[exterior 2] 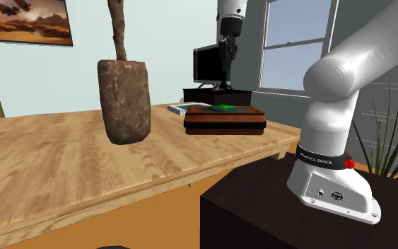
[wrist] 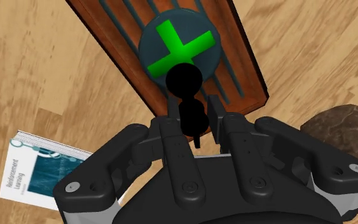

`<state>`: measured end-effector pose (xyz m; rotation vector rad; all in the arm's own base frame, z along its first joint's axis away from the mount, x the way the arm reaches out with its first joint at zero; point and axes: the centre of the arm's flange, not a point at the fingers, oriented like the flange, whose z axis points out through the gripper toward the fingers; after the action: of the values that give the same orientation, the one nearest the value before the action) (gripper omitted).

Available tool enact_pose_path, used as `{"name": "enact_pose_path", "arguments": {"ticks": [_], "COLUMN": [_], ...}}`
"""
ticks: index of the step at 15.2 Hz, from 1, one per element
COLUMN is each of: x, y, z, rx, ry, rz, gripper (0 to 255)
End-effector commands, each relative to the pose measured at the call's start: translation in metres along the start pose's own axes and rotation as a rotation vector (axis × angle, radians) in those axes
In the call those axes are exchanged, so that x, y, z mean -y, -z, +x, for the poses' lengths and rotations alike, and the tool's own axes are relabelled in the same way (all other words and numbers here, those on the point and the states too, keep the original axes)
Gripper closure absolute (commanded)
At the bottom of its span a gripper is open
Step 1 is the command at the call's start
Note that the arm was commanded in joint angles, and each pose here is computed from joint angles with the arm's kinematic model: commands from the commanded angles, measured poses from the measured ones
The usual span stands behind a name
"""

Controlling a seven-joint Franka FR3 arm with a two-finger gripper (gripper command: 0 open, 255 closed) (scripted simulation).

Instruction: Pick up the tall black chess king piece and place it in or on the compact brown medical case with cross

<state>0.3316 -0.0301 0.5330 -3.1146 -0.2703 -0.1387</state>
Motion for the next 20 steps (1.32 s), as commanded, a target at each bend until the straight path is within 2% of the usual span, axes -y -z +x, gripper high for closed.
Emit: {"name": "enact_pose_path", "arguments": {"ticks": [1, 11, 18, 19, 20], "x": [0.0, 0.0, 0.0, 0.0, 0.0], "y": [-0.01, -0.064, -0.064, -0.064, -0.064], "z": [0.0, -0.005, -0.005, -0.005, -0.005], "rx": [0.0, 0.0, 0.0, 0.0, 0.0], "ry": [0.0, 0.0, 0.0, 0.0, 0.0], "rz": [0.0, 0.0, 0.0, 0.0, 0.0], "gripper": [255, 255, 255, 0, 0]}}
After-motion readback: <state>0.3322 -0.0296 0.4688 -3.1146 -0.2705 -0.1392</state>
